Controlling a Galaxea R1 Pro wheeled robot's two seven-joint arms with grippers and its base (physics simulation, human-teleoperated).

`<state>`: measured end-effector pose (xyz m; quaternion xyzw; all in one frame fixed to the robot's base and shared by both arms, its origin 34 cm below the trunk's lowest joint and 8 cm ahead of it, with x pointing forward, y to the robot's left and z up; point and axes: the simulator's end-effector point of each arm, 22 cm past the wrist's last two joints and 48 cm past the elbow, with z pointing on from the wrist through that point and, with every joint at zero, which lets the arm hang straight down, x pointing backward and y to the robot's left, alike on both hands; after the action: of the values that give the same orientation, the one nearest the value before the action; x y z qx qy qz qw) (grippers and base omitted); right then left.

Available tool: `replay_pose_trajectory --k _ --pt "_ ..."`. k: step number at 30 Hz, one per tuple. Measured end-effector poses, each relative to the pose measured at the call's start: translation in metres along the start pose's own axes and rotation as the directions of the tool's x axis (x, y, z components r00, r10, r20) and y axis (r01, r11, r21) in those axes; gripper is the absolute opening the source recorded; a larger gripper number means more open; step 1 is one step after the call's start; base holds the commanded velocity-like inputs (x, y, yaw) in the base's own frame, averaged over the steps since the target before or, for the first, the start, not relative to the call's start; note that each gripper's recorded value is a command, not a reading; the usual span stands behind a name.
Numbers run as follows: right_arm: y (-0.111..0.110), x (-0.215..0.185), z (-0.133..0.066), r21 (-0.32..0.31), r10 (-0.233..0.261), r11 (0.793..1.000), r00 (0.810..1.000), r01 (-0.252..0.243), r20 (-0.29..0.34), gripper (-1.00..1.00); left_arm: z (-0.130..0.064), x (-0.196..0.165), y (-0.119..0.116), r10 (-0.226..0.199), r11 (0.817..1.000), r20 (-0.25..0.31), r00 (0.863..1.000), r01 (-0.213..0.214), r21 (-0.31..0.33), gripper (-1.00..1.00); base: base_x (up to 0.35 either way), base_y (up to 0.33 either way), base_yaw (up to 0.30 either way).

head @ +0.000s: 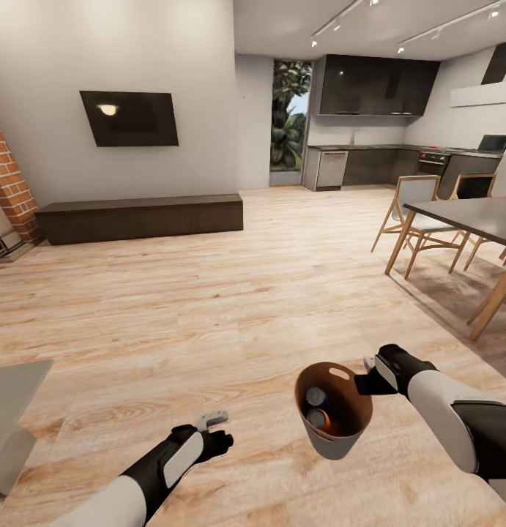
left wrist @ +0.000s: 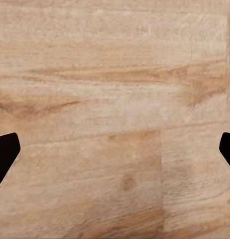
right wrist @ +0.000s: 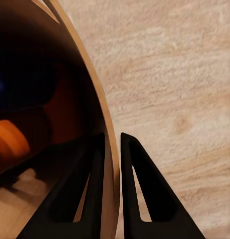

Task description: Put the three can of soda from the living room inside the tash can in the kitchen.

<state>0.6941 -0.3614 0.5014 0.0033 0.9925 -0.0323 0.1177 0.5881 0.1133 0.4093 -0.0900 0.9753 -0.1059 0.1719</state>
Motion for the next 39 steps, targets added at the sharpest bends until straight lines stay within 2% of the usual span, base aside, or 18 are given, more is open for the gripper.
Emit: replay_pose_trajectory --k 4,6,9,12,39 --pt "-0.002 0.003 0.002 0.011 -0.009 1.000 1.000 0.009 -0.006 -1.00 -0.009 -0.026 0.003 0.007 1.000 0.055 0.998 -0.008 0.016 1.00 0.000 0.000 0.000" --pt "-0.002 0.004 0.002 0.010 -0.007 1.000 1.000 0.007 -0.007 -1.00 -0.023 -0.055 0.007 0.020 0.999 0.117 0.993 -0.024 0.032 1.00 0.000 0.000 0.000" --pt "0.000 0.005 0.005 0.005 -0.004 1.000 1.000 0.004 -0.007 -1.00 -0.036 -0.079 0.010 0.035 0.998 0.175 0.984 -0.044 0.048 1.00 0.000 0.000 0.000" --pt "0.002 0.008 0.011 0.002 -0.002 1.000 1.000 0.002 -0.005 -1.00 -0.036 -0.084 0.012 0.039 0.997 0.195 0.980 -0.050 0.054 1.00 0.000 0.000 0.000" --pt "0.005 0.035 0.064 -0.001 -0.011 1.000 1.000 0.011 -0.008 -1.00 0.010 -0.060 0.028 0.038 0.997 0.214 0.976 -0.052 0.060 1.00 0.000 0.000 0.000"
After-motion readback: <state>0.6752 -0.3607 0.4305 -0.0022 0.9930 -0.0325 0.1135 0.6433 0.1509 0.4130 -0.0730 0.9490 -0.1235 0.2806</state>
